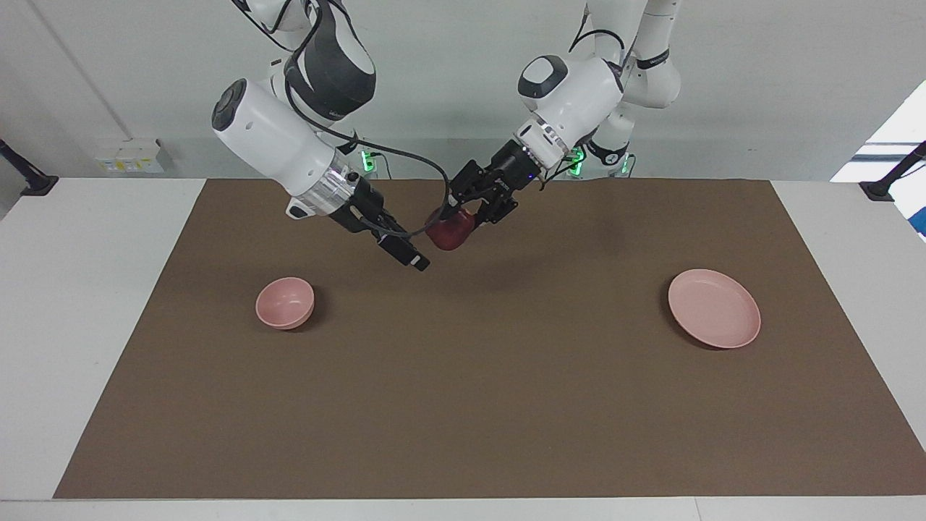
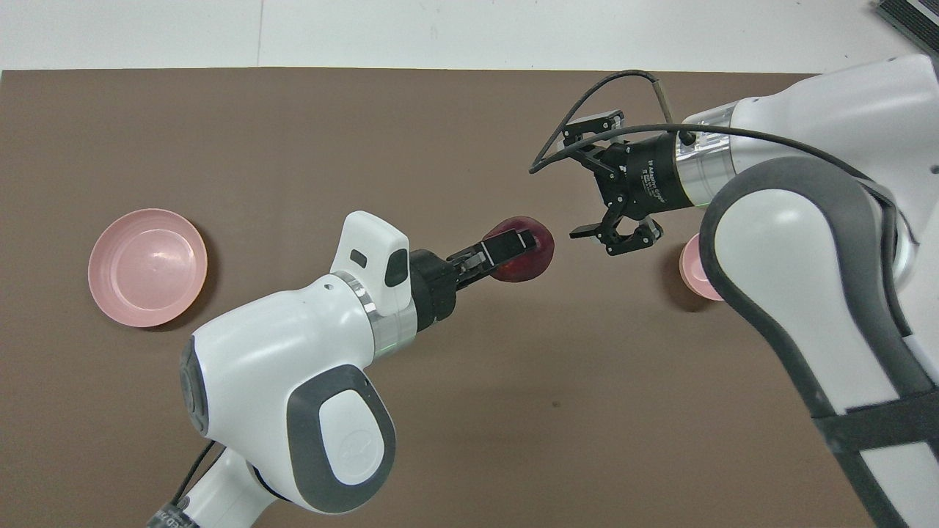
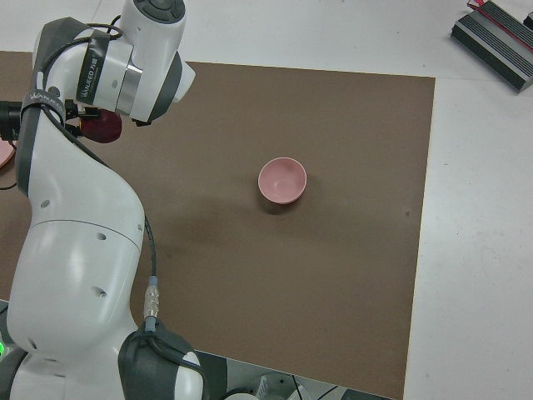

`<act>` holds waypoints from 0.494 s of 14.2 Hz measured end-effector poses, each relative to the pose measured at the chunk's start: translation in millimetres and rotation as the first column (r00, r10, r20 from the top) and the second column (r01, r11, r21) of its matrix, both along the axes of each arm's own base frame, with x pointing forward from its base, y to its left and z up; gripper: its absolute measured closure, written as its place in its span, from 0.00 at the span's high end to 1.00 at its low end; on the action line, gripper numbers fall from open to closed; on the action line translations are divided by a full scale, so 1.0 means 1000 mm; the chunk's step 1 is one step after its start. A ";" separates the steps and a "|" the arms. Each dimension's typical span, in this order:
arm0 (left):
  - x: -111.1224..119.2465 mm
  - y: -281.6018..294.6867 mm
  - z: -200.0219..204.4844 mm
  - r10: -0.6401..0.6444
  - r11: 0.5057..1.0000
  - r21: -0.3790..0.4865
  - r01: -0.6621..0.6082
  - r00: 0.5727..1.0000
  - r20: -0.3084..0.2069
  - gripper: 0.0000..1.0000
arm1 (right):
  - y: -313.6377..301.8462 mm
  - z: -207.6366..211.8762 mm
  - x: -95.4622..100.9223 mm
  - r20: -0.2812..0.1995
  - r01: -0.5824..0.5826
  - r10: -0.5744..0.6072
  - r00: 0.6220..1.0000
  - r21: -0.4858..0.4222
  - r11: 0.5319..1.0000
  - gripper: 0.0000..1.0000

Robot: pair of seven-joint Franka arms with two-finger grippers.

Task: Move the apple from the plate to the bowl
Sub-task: 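Close the right gripper on the apple held by the left gripper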

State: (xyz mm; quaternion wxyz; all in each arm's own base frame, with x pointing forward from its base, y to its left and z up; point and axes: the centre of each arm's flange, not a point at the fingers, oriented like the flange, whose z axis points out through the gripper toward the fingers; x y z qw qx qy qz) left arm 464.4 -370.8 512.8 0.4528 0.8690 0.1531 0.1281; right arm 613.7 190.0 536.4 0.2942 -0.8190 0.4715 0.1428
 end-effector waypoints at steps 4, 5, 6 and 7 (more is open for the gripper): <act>0.000 0.000 0.000 0.004 1.000 0.000 -0.004 1.000 0.003 0.73 | 0.007 -0.003 -0.014 -0.089 -0.074 0.074 0.993 0.008 0.997 1.00; 0.000 0.000 0.000 0.004 1.000 0.000 -0.004 1.000 0.003 0.73 | 0.007 -0.003 -0.016 -0.102 -0.085 0.086 0.991 0.009 0.996 1.00; 0.000 0.000 0.000 0.004 1.000 0.000 -0.004 1.000 0.003 0.73 | 0.008 -0.003 -0.019 -0.113 -0.095 0.096 0.989 0.010 0.995 1.00; 0.000 0.000 0.000 0.004 1.000 0.000 -0.004 1.000 0.003 0.73 | 0.008 -0.003 -0.020 -0.118 -0.100 0.101 0.988 0.010 0.995 1.00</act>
